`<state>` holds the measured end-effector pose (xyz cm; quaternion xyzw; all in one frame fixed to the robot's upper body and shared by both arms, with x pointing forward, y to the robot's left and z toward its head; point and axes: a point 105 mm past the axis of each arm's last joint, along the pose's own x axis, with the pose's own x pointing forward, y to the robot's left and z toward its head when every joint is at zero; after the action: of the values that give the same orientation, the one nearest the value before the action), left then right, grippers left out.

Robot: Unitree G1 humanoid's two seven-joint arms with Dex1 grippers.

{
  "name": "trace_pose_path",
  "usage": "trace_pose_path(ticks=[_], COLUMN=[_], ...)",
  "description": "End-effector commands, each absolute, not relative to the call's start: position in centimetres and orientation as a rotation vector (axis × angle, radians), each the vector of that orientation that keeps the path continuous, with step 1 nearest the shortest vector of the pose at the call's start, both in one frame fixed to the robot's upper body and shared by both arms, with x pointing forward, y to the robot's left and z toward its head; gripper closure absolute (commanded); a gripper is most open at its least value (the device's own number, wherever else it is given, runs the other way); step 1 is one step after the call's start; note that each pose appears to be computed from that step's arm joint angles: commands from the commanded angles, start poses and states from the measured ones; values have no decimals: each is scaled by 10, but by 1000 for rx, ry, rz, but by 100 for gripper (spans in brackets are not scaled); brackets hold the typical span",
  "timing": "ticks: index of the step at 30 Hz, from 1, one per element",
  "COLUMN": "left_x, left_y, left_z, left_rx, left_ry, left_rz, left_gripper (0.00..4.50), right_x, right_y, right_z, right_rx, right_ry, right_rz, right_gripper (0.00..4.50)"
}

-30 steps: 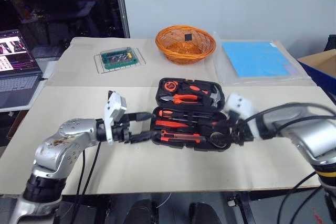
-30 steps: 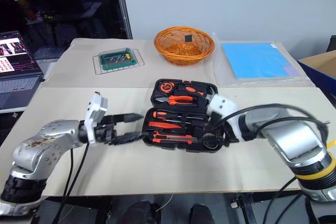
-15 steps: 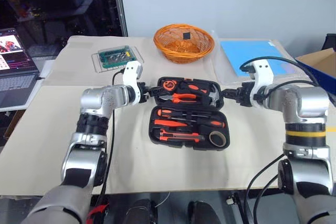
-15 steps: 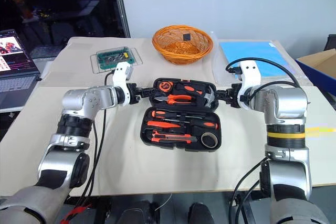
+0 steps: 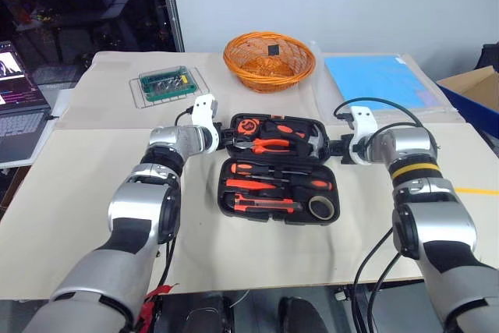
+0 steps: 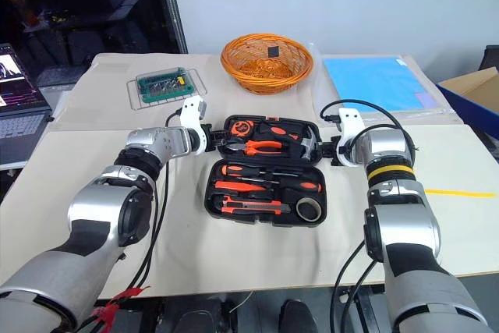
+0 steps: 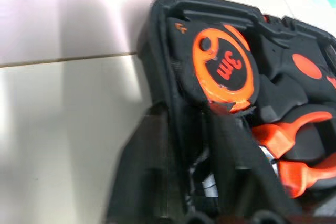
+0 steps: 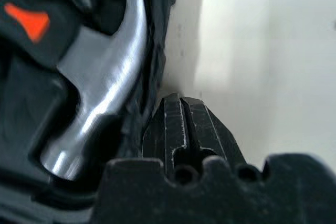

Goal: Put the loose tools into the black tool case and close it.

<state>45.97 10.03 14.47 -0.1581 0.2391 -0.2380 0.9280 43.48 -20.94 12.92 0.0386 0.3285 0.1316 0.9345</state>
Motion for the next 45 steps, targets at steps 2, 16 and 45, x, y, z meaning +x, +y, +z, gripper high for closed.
trace_pose_path(ticks=[2,16,45], left_x=[461,457,450], left_y=[92,86,55], left_z=[158,157,215], left_rx=[-325,-304,-277], left_ry=[462,475,142], left_rz=[-534,-581,-827], left_gripper=[447,450,450], right_x=[443,436,444], right_y=[-219,-212,-195], right_z=[178,182,232], right_rx=[22,72,5], right_ry=[492,539,144], right_rz=[291,354,470], right_gripper=[450,141,444])
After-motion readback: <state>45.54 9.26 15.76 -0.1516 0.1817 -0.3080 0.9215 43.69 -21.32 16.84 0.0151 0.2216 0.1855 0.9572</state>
